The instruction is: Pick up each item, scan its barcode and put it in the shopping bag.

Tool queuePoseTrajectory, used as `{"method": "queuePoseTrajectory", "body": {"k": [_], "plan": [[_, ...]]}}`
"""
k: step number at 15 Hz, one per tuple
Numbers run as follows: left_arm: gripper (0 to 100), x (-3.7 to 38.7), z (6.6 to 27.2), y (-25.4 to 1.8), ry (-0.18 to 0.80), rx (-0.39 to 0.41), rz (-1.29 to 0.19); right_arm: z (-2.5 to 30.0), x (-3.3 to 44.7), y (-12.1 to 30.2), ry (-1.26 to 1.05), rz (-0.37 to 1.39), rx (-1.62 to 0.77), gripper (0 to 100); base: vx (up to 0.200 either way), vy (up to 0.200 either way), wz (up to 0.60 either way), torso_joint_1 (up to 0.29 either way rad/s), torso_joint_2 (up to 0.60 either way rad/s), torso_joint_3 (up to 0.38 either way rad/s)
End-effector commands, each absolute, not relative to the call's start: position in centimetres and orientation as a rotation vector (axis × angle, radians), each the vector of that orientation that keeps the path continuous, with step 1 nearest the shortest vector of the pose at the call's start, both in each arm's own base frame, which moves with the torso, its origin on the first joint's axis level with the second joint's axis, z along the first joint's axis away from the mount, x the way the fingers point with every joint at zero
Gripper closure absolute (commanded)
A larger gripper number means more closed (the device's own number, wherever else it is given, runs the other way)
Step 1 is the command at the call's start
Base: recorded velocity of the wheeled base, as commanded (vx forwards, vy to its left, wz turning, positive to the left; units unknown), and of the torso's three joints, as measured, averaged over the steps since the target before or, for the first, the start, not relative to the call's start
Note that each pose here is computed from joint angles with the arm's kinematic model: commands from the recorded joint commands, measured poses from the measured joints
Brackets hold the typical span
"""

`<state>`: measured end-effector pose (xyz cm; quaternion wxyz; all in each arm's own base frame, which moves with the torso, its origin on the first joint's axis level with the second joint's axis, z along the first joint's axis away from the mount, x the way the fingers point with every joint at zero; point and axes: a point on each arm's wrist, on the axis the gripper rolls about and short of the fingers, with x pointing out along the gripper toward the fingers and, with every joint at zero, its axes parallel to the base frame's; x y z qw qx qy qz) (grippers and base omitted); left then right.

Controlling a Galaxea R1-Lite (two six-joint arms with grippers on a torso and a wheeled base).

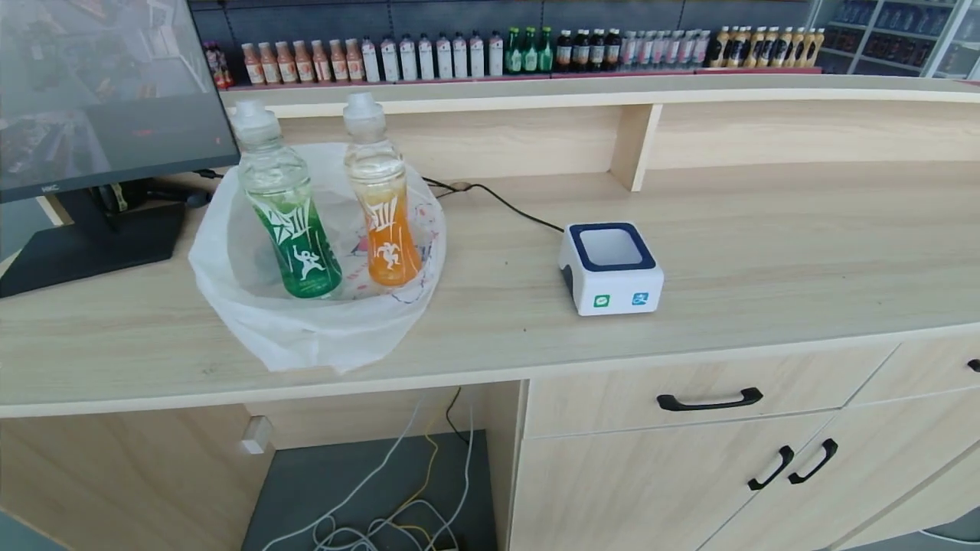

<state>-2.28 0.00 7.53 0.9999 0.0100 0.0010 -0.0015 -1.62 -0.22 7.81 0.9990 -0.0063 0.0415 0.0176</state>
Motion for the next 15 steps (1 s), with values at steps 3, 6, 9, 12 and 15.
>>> {"method": "queuePoseTrajectory", "body": {"k": [3,6,9,12,15], "plan": [[0,-2.28,7.53,0.00,0.002,0.020,-0.003,7.81,-1.58,-0.22,0.089,0.036,-0.016,0,0.000,-0.200,0.00,0.007,0.00,0.002],[0,-2.28,7.53,0.00,0.002,0.020,-0.003,7.81,-1.58,-0.22,0.089,0.036,-0.013,0,0.000,-0.067,0.00,-0.002,0.00,-0.001],[0,-2.28,7.53,0.00,0.002,0.020,-0.003,7.81,-1.58,-0.22,0.089,0.036,-0.013,0,0.000,0.000,0.00,0.000,0.00,0.000],[0,-2.28,7.53,0.00,0.002,0.018,-0.003,7.81,-1.58,-0.22,0.089,0.036,-0.013,0,0.000,0.000,0.00,0.000,0.00,0.000],[0,-2.28,7.53,0.00,0.002,0.018,-0.003,7.81,-1.58,-0.22,0.089,0.036,-0.015,0,0.000,0.000,0.00,0.000,0.00,0.000]]}}
